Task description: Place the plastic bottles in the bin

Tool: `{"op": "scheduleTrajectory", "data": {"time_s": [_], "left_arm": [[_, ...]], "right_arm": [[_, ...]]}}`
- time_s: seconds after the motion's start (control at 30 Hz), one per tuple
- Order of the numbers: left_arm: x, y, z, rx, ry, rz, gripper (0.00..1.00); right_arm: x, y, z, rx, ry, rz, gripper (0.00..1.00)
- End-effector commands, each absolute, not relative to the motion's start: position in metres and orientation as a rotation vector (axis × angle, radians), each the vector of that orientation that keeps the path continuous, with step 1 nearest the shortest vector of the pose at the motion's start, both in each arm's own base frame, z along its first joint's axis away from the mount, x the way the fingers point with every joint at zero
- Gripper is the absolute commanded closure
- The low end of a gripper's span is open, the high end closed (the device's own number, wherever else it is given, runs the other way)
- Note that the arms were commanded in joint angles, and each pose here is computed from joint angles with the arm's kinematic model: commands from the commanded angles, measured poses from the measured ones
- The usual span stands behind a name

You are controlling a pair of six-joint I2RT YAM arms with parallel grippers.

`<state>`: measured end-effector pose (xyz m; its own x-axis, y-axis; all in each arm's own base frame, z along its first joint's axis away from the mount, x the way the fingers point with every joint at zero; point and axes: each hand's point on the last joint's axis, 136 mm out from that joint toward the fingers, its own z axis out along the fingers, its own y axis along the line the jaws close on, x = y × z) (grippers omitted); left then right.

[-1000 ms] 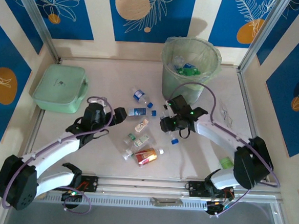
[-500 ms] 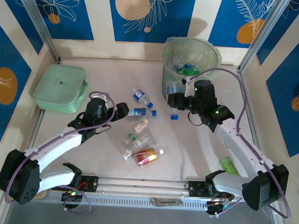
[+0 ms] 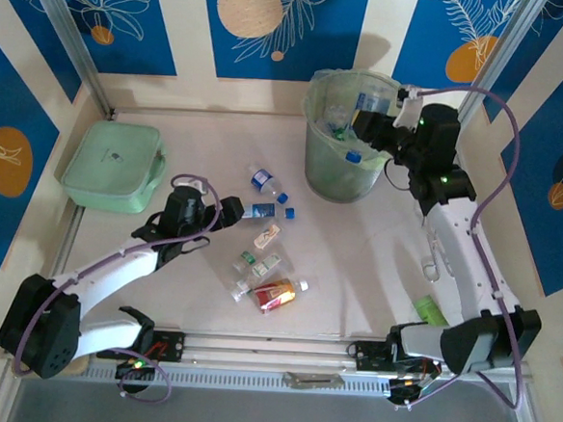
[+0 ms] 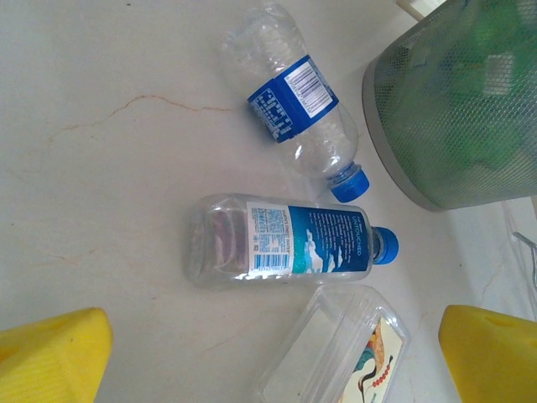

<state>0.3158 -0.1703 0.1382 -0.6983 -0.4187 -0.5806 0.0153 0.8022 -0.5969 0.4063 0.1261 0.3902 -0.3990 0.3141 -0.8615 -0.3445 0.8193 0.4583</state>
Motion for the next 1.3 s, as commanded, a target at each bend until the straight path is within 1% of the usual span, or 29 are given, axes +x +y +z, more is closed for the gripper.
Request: {"op": "scheduleTrajectory", "data": {"time_s": [0.0,0.1,0.2,0.37,0.63,0.73,0.83,0.97,1.03,1.17,1.27], "left_arm": [[0.317,-0.169,0.137,-0.289,2.225,-0.759,0.01],[0.312,-0.167,0.134,-0.294,2.228,-0.763,0.01],[0.306,-0.163,0.131,-0.306,2.230,-0.758,0.01],[0.298,-0.155,0.130,-0.315,2.228,-0.732,0.01],[0.298,-0.154,0.133,-0.302,2.220,-0.724,0.01],[0.300,-0.157,0.133,-0.296,2.220,-0.737,0.01],[0.300,-0.158,0.132,-0.293,2.226,-0.746,0.01],[0.298,-0.157,0.133,-0.298,2.224,-0.745,0.01],[0.298,-0.156,0.132,-0.300,2.225,-0.741,0.01],[0.298,-0.156,0.133,-0.301,2.223,-0.736,0.01],[0.299,-0.156,0.133,-0.299,2.223,-0.736,0.01]], "right_arm": [[0.431,0.110,0.410,0.028,1.796,0.692,0.57],[0.455,0.097,0.419,0.052,1.789,0.675,0.57],[0.479,0.088,0.419,0.070,1.820,0.605,0.57],[0.509,0.073,0.399,0.107,1.909,0.466,0.57],[0.523,0.063,0.351,0.161,2.057,0.419,0.55],[0.525,0.064,0.340,0.169,2.085,0.421,0.53],[0.526,0.064,0.338,0.172,2.093,0.422,0.47],[0.526,0.063,0.347,0.171,2.075,0.418,0.31],[0.525,0.063,0.355,0.165,2.063,0.419,0.26],[0.517,0.064,0.375,0.150,2.026,0.423,0.20],[0.504,0.069,0.393,0.126,1.992,0.433,0.18]]}}
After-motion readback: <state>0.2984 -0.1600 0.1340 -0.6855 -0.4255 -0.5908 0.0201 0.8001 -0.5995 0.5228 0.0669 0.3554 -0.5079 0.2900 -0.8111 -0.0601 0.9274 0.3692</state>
